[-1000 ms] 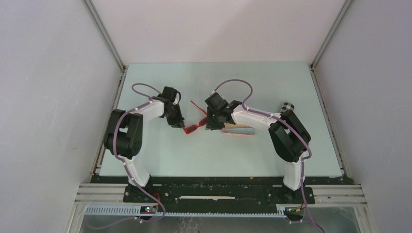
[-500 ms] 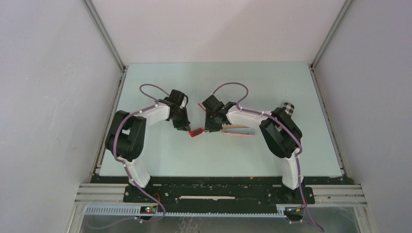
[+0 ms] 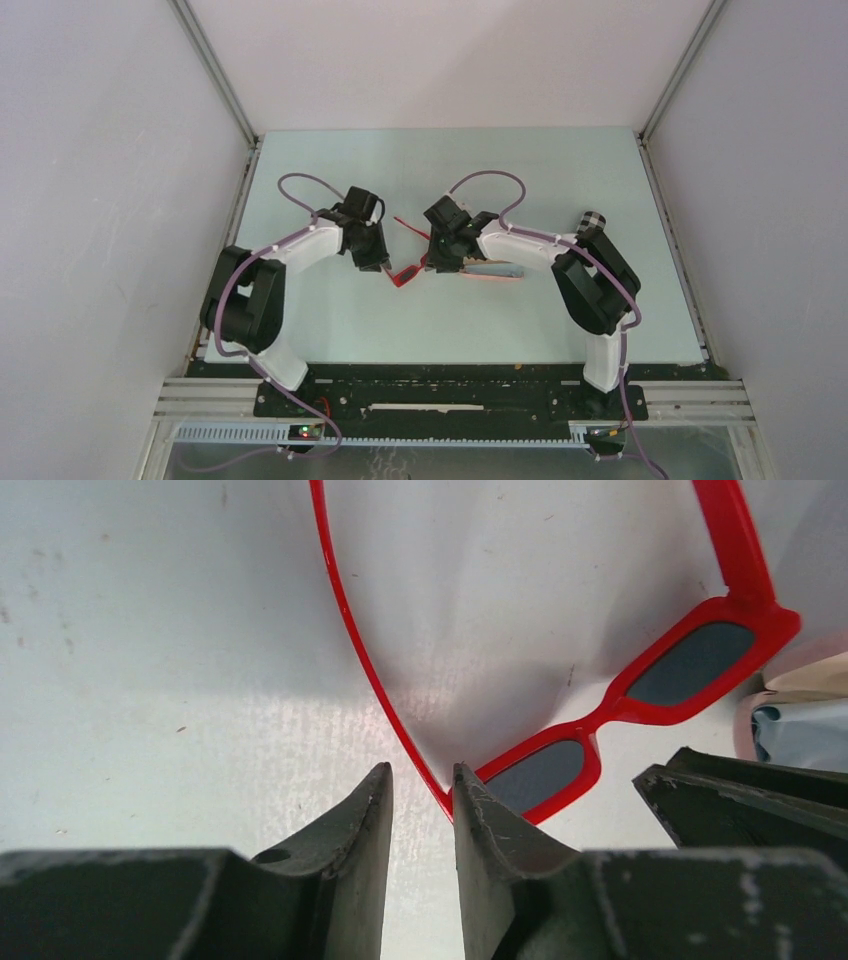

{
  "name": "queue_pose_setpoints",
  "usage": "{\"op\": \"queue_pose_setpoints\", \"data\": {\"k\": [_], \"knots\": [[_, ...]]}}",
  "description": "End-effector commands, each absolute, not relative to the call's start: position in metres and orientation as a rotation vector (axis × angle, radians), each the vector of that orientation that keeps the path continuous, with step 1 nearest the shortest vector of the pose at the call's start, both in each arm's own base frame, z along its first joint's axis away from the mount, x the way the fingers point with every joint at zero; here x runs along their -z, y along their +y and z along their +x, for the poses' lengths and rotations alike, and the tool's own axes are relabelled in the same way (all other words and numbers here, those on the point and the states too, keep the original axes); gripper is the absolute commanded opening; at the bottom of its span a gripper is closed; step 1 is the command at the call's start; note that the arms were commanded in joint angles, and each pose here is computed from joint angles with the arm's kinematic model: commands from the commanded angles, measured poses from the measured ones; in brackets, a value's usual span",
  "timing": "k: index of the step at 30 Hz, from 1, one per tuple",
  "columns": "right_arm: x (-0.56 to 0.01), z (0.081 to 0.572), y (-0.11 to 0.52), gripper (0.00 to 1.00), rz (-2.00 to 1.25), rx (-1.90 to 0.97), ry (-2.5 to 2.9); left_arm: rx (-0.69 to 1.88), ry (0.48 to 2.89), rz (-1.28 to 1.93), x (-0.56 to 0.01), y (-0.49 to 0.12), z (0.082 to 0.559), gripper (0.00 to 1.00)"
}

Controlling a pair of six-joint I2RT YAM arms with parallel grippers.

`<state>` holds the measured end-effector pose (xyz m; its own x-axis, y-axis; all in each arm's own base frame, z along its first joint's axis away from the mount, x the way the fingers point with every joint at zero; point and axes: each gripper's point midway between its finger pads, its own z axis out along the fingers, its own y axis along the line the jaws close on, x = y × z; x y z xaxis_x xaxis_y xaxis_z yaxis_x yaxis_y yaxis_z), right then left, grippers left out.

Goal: Organize the sunglasses
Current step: Move the sunglasses case at the center of the board.

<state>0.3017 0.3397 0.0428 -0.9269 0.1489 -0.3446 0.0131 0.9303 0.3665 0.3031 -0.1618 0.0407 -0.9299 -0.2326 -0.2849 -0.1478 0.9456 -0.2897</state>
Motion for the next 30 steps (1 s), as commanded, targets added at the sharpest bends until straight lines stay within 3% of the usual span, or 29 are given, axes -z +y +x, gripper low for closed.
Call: {"op": "queue_pose_setpoints", "data": {"k": [1, 11, 15, 30], "knots": [[-0.083, 0.316, 0.345, 0.41, 0.282, -0.642, 2.611, 0.391, 2.682, -0.349, -0.070, -0.152, 0.318, 0.34], [-0.073, 0.325, 0.347, 0.46, 0.643, -0.656, 2.636, 0.402, 2.647, -0.469, -0.067, -0.132, 0.334, 0.38], [-0.070, 0.327, 0.355, 0.50, 0.657, -0.658, 2.658, 0.412, 2.650, -0.496, -0.060, -0.130, 0.340, 0.41], [-0.038, 0.327, 0.364, 0.47, 0.668, -0.487, 2.717, 0.430, 2.697, -0.529, -0.037, -0.133, 0.358, 0.38]]}}
